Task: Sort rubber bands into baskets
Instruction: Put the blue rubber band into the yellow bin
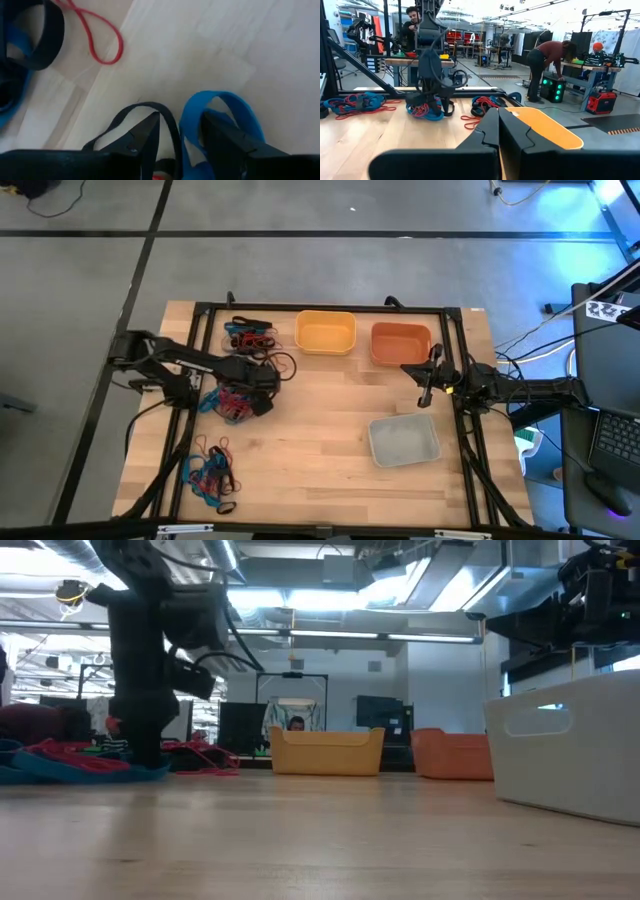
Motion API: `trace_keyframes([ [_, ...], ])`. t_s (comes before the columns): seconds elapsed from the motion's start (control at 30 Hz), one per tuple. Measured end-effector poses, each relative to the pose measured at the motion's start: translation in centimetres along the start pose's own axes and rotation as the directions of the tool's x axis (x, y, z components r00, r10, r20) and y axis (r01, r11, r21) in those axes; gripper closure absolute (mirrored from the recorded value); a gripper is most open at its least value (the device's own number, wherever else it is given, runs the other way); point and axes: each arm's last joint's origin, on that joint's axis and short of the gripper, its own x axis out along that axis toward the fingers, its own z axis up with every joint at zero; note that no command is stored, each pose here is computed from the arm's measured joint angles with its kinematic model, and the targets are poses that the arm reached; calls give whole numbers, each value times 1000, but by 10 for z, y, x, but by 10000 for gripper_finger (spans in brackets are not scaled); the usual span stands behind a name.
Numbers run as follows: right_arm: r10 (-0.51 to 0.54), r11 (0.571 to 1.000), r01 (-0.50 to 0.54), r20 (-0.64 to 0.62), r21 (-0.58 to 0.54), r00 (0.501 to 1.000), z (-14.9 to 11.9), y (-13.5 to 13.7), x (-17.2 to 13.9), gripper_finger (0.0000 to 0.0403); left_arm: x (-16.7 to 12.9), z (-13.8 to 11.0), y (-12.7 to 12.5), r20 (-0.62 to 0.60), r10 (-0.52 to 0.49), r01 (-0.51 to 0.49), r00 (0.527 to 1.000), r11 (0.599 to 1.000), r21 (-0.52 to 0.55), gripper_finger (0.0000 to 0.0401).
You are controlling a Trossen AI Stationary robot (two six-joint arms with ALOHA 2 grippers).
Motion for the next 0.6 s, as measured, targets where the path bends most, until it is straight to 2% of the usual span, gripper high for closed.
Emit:
trace_keyframes([
  [0.6, 2, 1000, -2, 0, 2, 1000, 0, 0, 0, 397, -3, 6, -1, 68, -22, 20, 997, 999, 31, 258],
])
